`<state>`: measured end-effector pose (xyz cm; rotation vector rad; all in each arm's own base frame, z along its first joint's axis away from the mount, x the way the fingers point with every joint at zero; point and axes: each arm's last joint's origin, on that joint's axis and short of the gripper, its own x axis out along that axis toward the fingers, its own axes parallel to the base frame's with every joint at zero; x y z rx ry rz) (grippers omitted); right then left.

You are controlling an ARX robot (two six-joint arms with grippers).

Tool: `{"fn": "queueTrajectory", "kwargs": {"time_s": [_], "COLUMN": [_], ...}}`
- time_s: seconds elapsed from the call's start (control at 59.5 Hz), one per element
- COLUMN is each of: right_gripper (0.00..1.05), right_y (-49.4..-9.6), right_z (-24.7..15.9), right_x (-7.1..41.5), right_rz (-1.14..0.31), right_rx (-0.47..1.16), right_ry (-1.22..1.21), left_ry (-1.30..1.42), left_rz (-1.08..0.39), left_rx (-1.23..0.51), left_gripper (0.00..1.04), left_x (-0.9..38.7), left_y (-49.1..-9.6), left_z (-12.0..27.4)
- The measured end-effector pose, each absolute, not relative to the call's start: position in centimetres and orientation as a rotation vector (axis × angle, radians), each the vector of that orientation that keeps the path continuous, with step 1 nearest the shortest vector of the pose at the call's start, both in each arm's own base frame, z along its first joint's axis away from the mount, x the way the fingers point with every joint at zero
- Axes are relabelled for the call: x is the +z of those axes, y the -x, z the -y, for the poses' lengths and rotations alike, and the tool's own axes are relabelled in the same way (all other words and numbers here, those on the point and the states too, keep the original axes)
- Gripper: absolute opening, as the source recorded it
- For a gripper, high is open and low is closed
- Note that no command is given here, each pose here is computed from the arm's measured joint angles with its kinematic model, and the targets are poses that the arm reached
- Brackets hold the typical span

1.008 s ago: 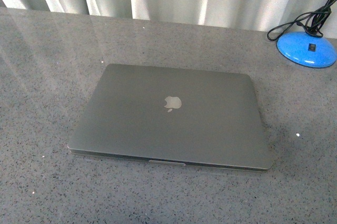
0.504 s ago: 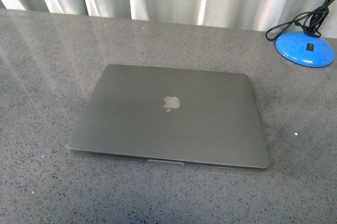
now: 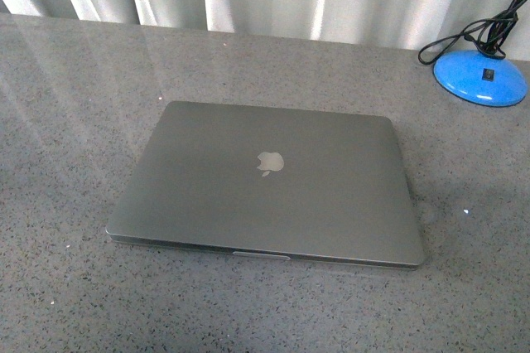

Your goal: Close laptop

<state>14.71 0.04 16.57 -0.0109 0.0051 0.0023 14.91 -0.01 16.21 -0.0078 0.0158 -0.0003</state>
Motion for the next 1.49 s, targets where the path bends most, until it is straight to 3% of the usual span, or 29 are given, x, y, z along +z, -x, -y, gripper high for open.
{"fn": "queueTrajectory", "kwargs": {"time_s": [1.428, 1.461, 1.495], "right_gripper": [0.01, 0.01, 0.1], "right_y": [-9.7, -9.7, -9.7], "right_z": [0.0, 0.0, 0.0], "right_x": [17.1, 17.1, 17.1], "right_rz": [0.021, 0.021, 0.021], "right_rx": [0.001, 0.001, 0.001], "right_ry": [0.003, 0.004, 0.003], "left_ry": [0.007, 0.008, 0.008], "left_rz": [0.015, 0.015, 0.015], "left_rx": [-0.001, -0.001, -0.001], "left_gripper": [0.04, 0.09, 0.18], "left_x": [17.0, 17.0, 17.0], "left_y": [-9.7, -9.7, -9.7], "left_z": [0.0, 0.0, 0.0]}}
